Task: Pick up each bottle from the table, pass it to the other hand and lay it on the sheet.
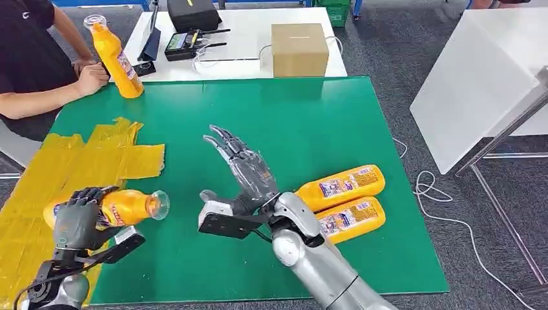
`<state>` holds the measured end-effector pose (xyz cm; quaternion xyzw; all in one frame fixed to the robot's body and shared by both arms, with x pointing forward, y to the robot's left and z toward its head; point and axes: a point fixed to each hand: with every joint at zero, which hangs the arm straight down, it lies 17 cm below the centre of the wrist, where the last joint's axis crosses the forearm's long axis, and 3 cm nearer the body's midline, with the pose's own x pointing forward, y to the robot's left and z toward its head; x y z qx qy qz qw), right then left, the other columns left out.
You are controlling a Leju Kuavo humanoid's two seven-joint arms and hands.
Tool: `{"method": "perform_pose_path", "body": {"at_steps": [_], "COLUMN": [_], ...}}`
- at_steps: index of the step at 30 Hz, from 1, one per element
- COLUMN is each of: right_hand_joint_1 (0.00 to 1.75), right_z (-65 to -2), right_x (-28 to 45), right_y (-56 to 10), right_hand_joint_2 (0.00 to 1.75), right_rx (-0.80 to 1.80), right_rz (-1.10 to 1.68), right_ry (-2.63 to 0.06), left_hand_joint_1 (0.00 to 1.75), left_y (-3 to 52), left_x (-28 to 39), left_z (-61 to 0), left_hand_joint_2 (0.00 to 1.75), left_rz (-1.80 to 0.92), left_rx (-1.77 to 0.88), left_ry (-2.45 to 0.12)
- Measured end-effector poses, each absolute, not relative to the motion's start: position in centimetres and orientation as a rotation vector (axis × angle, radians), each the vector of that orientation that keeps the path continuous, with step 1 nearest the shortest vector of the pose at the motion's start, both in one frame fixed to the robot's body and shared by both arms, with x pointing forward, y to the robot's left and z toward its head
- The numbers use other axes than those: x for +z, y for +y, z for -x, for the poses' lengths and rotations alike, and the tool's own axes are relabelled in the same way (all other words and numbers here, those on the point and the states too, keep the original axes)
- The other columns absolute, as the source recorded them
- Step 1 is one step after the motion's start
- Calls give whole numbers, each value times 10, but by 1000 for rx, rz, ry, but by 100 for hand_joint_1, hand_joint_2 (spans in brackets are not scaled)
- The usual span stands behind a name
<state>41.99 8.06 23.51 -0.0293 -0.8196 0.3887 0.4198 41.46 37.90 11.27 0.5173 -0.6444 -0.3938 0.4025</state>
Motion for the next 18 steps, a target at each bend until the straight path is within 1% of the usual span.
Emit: {"method": "perform_pose_path", "body": {"at_steps": [9,18], "right_hand_joint_1": [0,0], "right_z": [-416,-415], "right_x": [242,244], "right_y": [87,89], "right_hand_joint_2": [0,0], "right_rx": [988,998], "right_rz": [45,42], "right_ry": [-2082,-2089], "left_hand_joint_1": [175,175], "left_y": [432,449], "left_x": [57,47], "left_z": [-417,-422], "left_hand_joint_2": [175,175], "left_rz": [-1391,-1398], "left_rx": [-1176,-1203], "left_ry": [-1394,-1337]}}
